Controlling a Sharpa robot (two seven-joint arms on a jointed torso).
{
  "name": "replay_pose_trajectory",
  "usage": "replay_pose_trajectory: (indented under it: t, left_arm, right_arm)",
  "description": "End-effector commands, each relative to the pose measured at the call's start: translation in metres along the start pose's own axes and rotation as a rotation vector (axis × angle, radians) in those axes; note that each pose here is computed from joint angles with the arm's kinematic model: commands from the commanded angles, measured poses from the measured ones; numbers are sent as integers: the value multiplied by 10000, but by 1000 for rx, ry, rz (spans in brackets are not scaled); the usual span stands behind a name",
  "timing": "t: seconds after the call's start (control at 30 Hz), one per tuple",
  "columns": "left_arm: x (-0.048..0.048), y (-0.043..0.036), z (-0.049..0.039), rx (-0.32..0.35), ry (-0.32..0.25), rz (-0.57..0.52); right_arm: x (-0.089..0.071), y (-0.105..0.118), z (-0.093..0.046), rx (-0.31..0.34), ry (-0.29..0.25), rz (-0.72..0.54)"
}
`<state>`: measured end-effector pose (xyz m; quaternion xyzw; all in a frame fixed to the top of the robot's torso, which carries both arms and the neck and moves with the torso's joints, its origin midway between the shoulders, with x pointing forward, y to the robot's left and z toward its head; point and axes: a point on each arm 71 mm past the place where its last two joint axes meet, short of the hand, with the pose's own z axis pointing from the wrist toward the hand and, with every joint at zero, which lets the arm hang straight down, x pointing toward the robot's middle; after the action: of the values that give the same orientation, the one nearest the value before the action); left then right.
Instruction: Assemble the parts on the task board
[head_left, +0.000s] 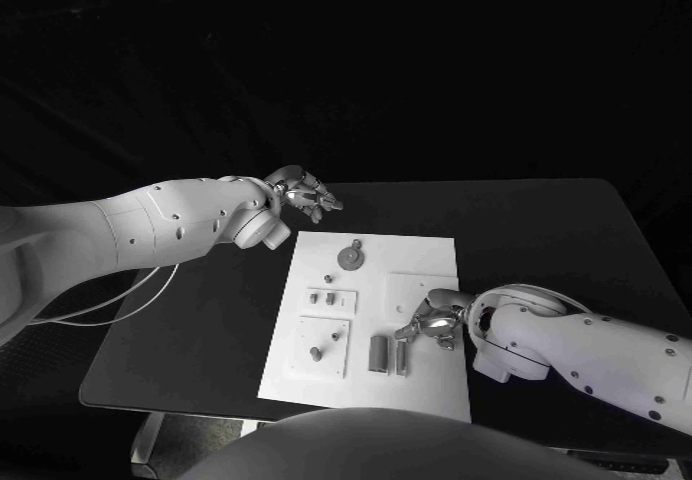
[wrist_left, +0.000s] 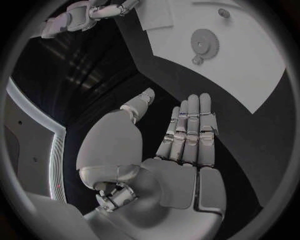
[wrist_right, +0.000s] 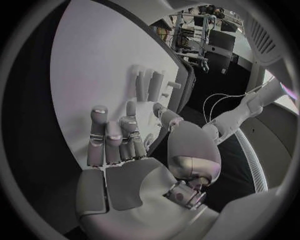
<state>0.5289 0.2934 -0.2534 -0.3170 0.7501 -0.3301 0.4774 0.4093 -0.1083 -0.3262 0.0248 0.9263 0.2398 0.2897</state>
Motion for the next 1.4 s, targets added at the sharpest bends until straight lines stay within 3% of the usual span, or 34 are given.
replay_pose_trajectory:
  t: [0.03, 1.4]
  left_arm:
    - [25, -21, 5, 8, 16, -1]
    - [24, -17, 7, 2, 16, 1]
  right_arm:
    - [43, 7, 21, 2, 19, -45]
    - [133, 54, 95, -22, 46, -39]
